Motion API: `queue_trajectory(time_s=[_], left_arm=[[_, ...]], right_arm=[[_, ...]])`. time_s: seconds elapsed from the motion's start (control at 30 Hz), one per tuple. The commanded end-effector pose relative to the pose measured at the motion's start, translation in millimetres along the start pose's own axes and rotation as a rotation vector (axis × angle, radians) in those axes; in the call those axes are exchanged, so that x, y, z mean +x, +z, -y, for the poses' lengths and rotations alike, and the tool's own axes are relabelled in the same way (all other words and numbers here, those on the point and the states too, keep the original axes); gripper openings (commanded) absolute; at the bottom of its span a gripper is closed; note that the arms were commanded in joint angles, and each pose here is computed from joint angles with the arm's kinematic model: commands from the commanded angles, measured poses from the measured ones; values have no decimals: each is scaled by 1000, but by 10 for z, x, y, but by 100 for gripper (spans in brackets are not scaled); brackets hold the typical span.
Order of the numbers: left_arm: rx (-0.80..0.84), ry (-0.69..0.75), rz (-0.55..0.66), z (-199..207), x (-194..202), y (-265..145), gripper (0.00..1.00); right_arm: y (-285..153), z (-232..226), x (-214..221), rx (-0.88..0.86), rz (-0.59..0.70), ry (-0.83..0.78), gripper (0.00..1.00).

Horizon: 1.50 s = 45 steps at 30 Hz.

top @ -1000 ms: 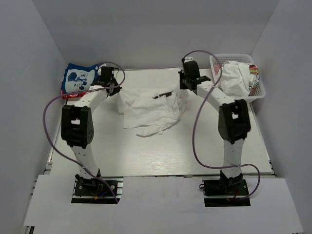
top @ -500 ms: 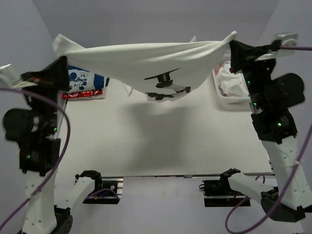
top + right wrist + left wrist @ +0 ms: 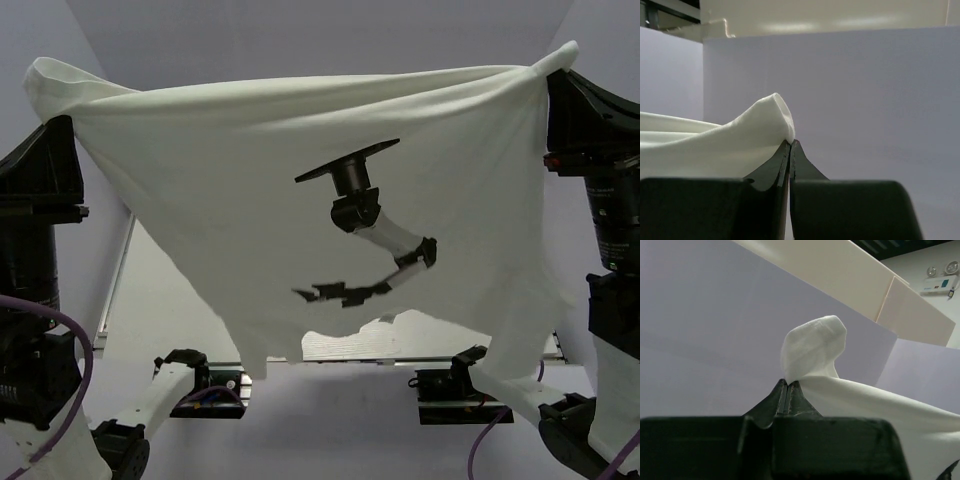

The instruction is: Fold and stack the t-shirts

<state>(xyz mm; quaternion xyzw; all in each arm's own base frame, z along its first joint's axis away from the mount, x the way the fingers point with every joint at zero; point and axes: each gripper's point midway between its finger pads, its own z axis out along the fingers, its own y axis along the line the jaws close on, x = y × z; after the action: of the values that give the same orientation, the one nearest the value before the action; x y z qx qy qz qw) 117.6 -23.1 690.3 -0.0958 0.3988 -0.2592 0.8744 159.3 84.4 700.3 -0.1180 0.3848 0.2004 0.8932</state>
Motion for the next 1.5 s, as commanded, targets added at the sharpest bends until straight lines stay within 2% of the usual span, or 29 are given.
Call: queue_trajectory(time_s=[0.0, 0.1, 0.17, 0.2, 0.23, 0.27, 0.3, 0.33, 0.37, 0.4, 0.43, 0.47, 0.5, 0.53, 0.57, 0.6, 0.63, 0.73, 0.87, 0.93, 1.03, 1.07, 1.1, 1.2, 1.23, 1.3, 1.33, 1.4, 1.47], left_arm=[[-142, 44, -33, -368, 308, 237, 0], [-261, 62, -146, -803, 997, 486, 0], [-357, 86, -231, -1149, 1541, 574, 0], [-414, 110, -330, -1429, 2078, 609, 0], [-440, 112, -359, -1578, 2312, 634, 0], [-478, 117, -398, -1736, 2574, 620, 0], [-515, 134, -477, -1939, 2966, 520, 0], [-560, 155, -547, -2173, 3383, 479, 0], [-595, 163, -592, -2325, 3641, 399, 0], [-637, 185, -660, -2520, 3964, 222, 6], [-703, 221, -725, -2826, 4357, 81, 20], [-732, 237, -791, -2964, 4609, -50, 69], [-745, 243, -852, -3050, 4821, -111, 95], [-777, 264, -904, -3167, 5002, -188, 100], [-860, 292, -1073, -3403, 5428, -581, 100], [-882, 285, -1073, -3415, 5454, -428, 100], [-930, 285, -1112, -3475, 5541, -511, 100], [-949, 271, -1188, -3501, 5693, -647, 100], [-829, 201, -1185, -3270, 5727, -763, 100], [-751, 135, -1224, -3117, 5787, -881, 100], [-631, 76, -1227, -2907, 5844, -876, 100], [-568, 48, -1226, -2824, 5892, -829, 100], [-525, 37, -1231, -2737, 5925, -802, 100], [-501, 13, -1303, -2722, 6274, -923, 100], [-489, 21, -1295, -2728, 6310, -794, 100], [-455, 32, -1315, -2633, 6481, -661, 100], [-478, 59, -1360, -2771, 6675, -788, 100], [-498, 95, -1382, -2806, 6793, -741, 100], [-554, 160, -1440, -2972, 6977, -938, 100]], right_arm=[[127, 318, 499, 155, -89, -56, 0], [206, 497, 1307, 245, -242, -69, 0], [131, 698, 2072, 356, -376, -90, 0], [127, 738, 2217, 377, -385, -94, 0], [26, 806, 2721, 418, -482, -111, 0], [-107, 834, 3074, 441, -548, -106, 0], [-108, 847, 3211, 454, -550, -101, 0], [-260, 875, 3728, 466, -654, -113, 0], [-396, 885, 3993, 493, -697, -79, 0], [-479, 911, 4175, 506, -732, -76, 9], [-673, 908, 4565, 518, -820, -75, 23], [-823, 898, 4916, 529, -897, -47, 36], [-1007, 942, 5244, 545, -985, -52, 65], [-979, 955, 5313, 548, -1016, -40, 90], [-1079, 966, 5547, 550, -1083, -36, 90], [-1365, 936, 5793, 545, -1225, -52, 90], [-1181, 952, 5751, 546, -1207, -43, 90], [-1374, 846, 5935, 507, -1300, -33, 90], [-1499, 598, 5849, 434, -1309, 81, 90], [-1729, 468, 5813, 441, -1357, 150, 90], [-2029, 193, 5711, 430, -1389, 293, 90], [-2256, 112, 5744, 432, -1429, 318, 90], [-2361, -40, 5648, 383, -1434, 378, 90], [-2615, -409, 5526, 283, -1491, 487, 90], [-2775, -577, 5523, 258, -1539, 497, 90], [-3047, -655, 5470, 276, -1607, 472, 90], [-3209, -698, 5476, 293, -1642, 472, 90], [-3427, -736, 5471, 311, -1689, 475, 90], [-3644, -795, 5506, 315, -1738, 476, 90]])
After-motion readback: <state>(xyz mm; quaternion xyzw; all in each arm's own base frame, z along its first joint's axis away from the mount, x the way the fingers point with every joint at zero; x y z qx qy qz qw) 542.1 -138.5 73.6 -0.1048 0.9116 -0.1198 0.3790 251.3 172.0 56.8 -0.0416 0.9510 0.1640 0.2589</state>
